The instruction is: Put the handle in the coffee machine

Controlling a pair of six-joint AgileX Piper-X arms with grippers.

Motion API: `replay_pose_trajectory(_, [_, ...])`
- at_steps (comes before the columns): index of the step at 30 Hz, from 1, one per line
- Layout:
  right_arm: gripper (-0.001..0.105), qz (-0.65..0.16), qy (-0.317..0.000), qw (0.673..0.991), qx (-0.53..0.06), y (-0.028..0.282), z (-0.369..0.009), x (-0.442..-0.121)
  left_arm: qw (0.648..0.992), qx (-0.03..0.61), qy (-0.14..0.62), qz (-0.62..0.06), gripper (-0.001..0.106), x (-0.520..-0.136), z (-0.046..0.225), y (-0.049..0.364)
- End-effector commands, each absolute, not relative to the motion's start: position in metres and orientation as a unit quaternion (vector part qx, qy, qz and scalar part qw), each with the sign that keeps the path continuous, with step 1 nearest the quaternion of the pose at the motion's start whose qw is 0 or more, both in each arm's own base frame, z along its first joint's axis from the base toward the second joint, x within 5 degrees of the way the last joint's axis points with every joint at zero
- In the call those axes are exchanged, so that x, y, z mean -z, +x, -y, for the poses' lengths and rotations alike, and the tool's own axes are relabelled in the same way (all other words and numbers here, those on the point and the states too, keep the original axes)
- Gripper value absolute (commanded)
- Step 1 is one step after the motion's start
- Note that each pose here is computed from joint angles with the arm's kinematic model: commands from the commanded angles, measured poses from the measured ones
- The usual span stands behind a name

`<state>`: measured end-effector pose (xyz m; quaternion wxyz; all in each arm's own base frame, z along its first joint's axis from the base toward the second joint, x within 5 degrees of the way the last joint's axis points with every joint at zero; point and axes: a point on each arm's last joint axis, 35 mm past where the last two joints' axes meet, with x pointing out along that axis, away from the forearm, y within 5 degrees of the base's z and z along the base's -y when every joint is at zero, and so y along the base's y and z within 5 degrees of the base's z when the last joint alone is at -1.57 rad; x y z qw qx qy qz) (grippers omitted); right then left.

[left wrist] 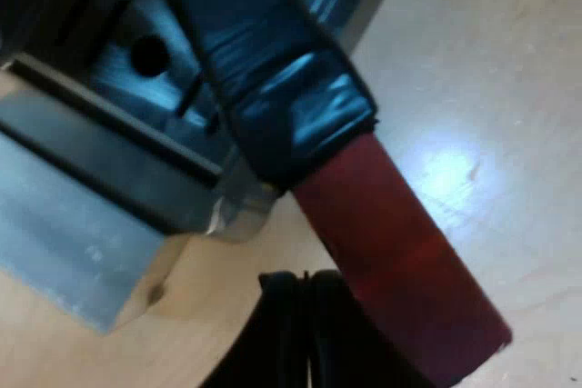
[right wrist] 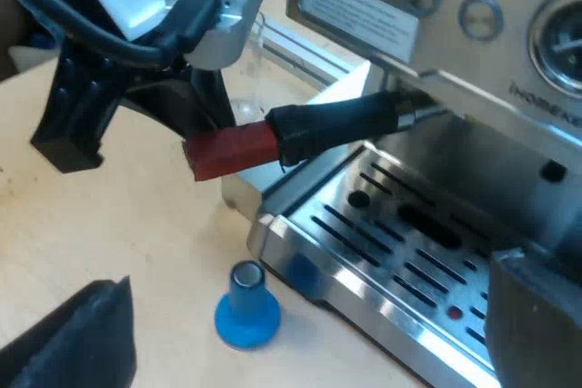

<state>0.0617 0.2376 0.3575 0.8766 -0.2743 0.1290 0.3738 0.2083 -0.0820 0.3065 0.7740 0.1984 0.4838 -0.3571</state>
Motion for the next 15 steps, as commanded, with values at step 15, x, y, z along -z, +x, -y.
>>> replay_pose_trajectory(15, [0.079,-0.161,-0.289,0.882,-0.337,0.061,-0.227,-0.342,0.757,0.438,0.209,-0.438,0.001,-0.313,0.118,0.197])
